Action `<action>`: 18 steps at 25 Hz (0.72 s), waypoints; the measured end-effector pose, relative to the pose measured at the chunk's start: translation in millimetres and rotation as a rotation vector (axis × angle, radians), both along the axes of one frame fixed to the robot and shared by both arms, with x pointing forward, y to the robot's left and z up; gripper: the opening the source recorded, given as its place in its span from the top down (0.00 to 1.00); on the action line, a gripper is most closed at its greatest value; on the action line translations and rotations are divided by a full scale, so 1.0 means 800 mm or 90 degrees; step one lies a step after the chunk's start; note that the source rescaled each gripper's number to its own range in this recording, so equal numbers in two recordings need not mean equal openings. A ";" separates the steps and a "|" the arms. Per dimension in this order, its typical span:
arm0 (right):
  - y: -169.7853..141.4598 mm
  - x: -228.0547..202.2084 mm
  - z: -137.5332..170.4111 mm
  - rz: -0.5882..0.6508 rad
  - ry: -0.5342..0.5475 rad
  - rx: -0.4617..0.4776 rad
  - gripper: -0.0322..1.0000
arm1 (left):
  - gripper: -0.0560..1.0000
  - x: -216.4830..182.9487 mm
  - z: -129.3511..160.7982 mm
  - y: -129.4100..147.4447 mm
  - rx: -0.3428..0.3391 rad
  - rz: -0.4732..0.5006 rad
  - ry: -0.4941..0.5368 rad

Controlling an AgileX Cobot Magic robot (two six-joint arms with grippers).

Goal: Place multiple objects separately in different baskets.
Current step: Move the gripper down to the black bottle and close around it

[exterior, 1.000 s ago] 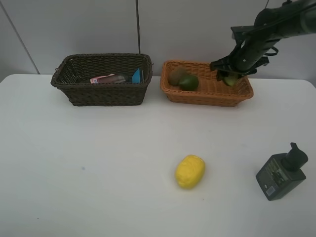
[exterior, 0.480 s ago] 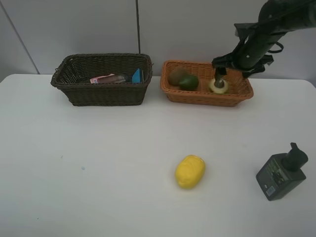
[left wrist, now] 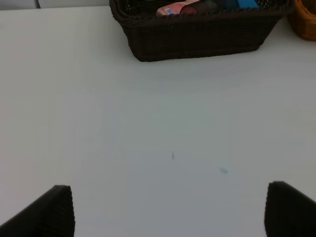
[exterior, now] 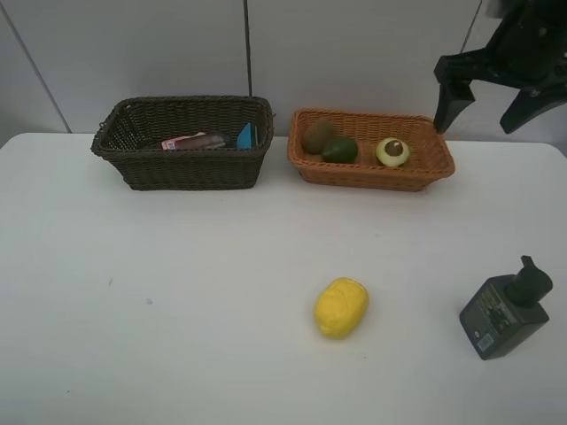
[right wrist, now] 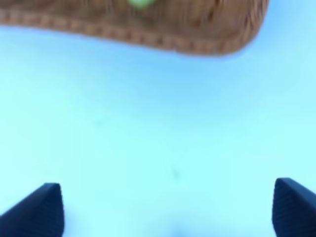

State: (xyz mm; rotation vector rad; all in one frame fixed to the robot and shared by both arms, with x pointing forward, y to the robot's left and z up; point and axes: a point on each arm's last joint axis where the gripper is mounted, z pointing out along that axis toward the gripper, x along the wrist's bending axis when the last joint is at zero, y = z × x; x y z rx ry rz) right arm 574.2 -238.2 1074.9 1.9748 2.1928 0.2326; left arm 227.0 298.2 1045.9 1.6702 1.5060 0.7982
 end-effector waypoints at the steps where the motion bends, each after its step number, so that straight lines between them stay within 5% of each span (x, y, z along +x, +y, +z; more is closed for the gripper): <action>1: -0.002 -0.013 0.003 -0.005 0.004 0.006 0.00 | 0.00 0.000 0.000 0.000 0.000 0.000 0.000; 10: -0.013 -0.152 0.004 -0.025 0.029 0.096 0.00 | 0.00 0.000 0.000 0.000 0.000 0.000 0.000; 18: -0.027 -0.230 -0.036 -0.045 0.070 0.094 0.00 | 0.00 0.000 0.000 0.000 0.000 0.000 0.000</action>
